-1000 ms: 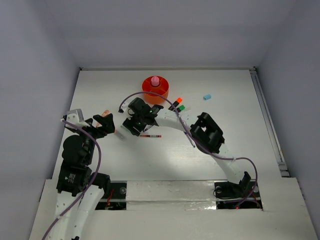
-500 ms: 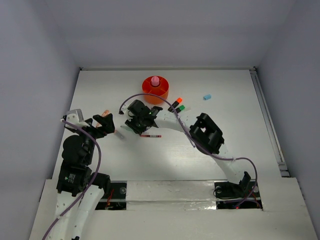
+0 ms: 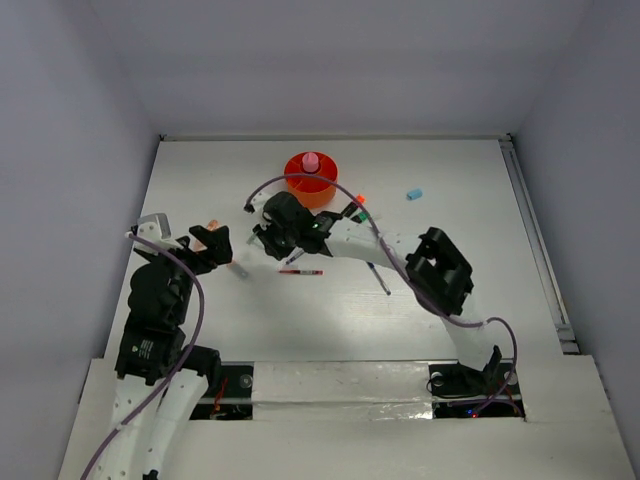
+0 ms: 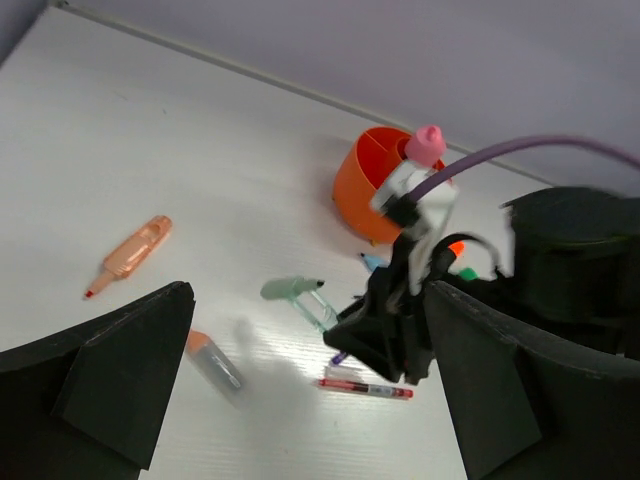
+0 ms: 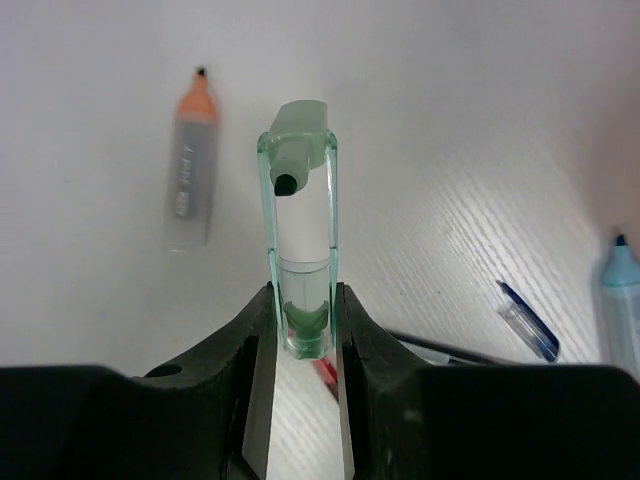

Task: Sort the stationery into containers
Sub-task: Pick up the pen from the center of the board, then close the pen cap on the pen.

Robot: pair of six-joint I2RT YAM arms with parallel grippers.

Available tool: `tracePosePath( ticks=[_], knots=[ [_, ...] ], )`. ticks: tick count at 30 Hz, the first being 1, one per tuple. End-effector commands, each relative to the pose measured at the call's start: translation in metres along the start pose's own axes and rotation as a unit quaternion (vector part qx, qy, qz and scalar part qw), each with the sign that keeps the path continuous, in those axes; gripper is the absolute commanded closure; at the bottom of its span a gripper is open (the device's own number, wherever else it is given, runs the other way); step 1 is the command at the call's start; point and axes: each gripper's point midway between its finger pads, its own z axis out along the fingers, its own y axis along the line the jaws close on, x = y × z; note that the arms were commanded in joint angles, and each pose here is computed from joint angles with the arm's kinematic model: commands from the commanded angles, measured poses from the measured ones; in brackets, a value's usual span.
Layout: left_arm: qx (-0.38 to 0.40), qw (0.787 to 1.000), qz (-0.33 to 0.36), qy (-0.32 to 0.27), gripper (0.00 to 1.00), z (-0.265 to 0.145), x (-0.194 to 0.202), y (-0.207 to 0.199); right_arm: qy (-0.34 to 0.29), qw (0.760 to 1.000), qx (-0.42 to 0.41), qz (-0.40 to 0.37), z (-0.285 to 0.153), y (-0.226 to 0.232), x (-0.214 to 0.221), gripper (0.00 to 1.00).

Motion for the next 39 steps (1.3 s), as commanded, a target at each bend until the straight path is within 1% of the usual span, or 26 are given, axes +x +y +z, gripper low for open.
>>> tracePosePath(
  ticks=[1,2,3,5,6,7,8,9,10,11,13,14,16,17,19,20,21,22,23,27,29,32,36,39],
  knots=[
    [0.053,0.998,-0.031,0.016,0.01,0.008,0.003,-0.025,-0.143,0.989,-0.009,0.022,-0.069,0.013,-0.087,0.92],
    [0.108,0.993,-0.038,0.034,0.01,0.011,0.012,-0.044,-0.133,0.991,-0.007,0.03,-0.072,0.012,-0.076,0.92],
    [0.123,0.99,-0.056,0.044,0.01,0.013,0.016,-0.052,-0.146,0.989,-0.008,0.034,-0.09,0.013,-0.082,0.92],
    [0.127,0.987,-0.074,0.062,0.01,0.023,0.024,-0.056,-0.146,0.988,-0.005,0.05,-0.103,0.013,-0.075,0.91],
    [0.125,0.987,-0.079,0.066,0.01,0.026,0.026,-0.056,-0.129,0.99,-0.002,0.056,-0.104,0.012,-0.056,0.91],
    [0.125,0.986,-0.088,0.067,0.01,0.028,0.027,-0.057,-0.142,0.988,-0.002,0.063,-0.123,0.012,-0.061,0.92],
    [0.13,0.985,-0.094,0.065,0.01,0.031,0.03,-0.058,-0.136,0.989,-0.002,0.066,-0.129,0.012,-0.054,0.92],
    [0.138,0.983,-0.103,0.064,0.11,0.031,0.032,-0.061,-0.138,0.988,-0.002,0.067,-0.144,0.013,-0.052,0.92],
    [0.15,0.981,-0.104,0.058,0.2,0.032,0.032,-0.064,-0.124,0.99,-0.001,0.07,-0.142,0.013,-0.042,0.92],
    [0.178,0.976,-0.117,0.05,0.25,0.03,0.028,-0.074,-0.122,0.99,-0.001,0.073,-0.159,0.013,-0.041,0.93],
    [0.199,0.969,-0.128,0.064,0.3,0.029,0.042,-0.08,-0.119,0.99,-0.001,0.076,-0.176,0.014,-0.04,0.95],
    [0.221,0.964,-0.133,0.061,0.3,0.027,0.04,-0.088,-0.108,0.991,0.0,0.077,-0.189,0.014,-0.036,0.96],
    [0.239,0.96,-0.133,0.065,0.3,0.025,0.049,-0.094,-0.095,0.992,0.001,0.082,-0.202,0.015,-0.033,0.96],
    [0.263,0.954,-0.13,0.059,0.32,0.021,0.048,-0.105,-0.083,0.993,-0.003,0.089,-0.21,0.015,-0.031,0.96],
    [0.278,0.951,-0.123,0.057,0.39,0.018,0.054,-0.11,-0.079,0.992,-0.015,0.096,-0.222,0.016,-0.033,0.98],
    [0.291,0.948,-0.122,0.039,0.42,0.016,0.047,-0.115,-0.083,0.991,-0.029,0.104,-0.23,0.017,-0.04,0.98],
    [0.302,0.946,-0.116,0.041,0.49,0.012,0.055,-0.118,-0.071,0.991,-0.034,0.111,-0.234,0.017,-0.037,0.99],
    [0.309,0.944,-0.113,0.033,0.51,0.01,0.055,-0.12,-0.07,0.99,-0.037,0.116,-0.238,0.015,-0.039,1.0],
    [0.316,0.942,-0.113,0.014,0.52,0.008,0.049,-0.122,-0.058,0.99,-0.052,0.119,-0.242,0.021,-0.036,1.0],
    [0.341,0.936,-0.093,0.004,0.54,0.002,0.054,-0.131,-0.062,0.986,-0.067,0.136,-0.259,0.02,-0.047,1.0],
    [0.353,0.931,-0.087,-0.001,0.54,-0.002,0.054,-0.137,-0.067,0.985,-0.069,0.144,-0.264,0.018,-0.051,1.0],
    [0.362,0.929,-0.08,-0.011,0.53,-0.006,0.054,-0.142,-0.073,0.981,-0.098,0.151,-0.269,0.026,-0.055,1.0],
    [0.368,0.927,-0.069,-0.01,0.53,-0.004,0.056,-0.15,-0.069,0.978,-0.12,0.154,-0.267,0.033,-0.057,1.0],
    [0.355,0.933,-0.058,-0.005,0.53,0.003,0.06,-0.151,-0.069,0.978,-0.123,0.153,-0.267,0.034,-0.058,1.0]
  ],
)
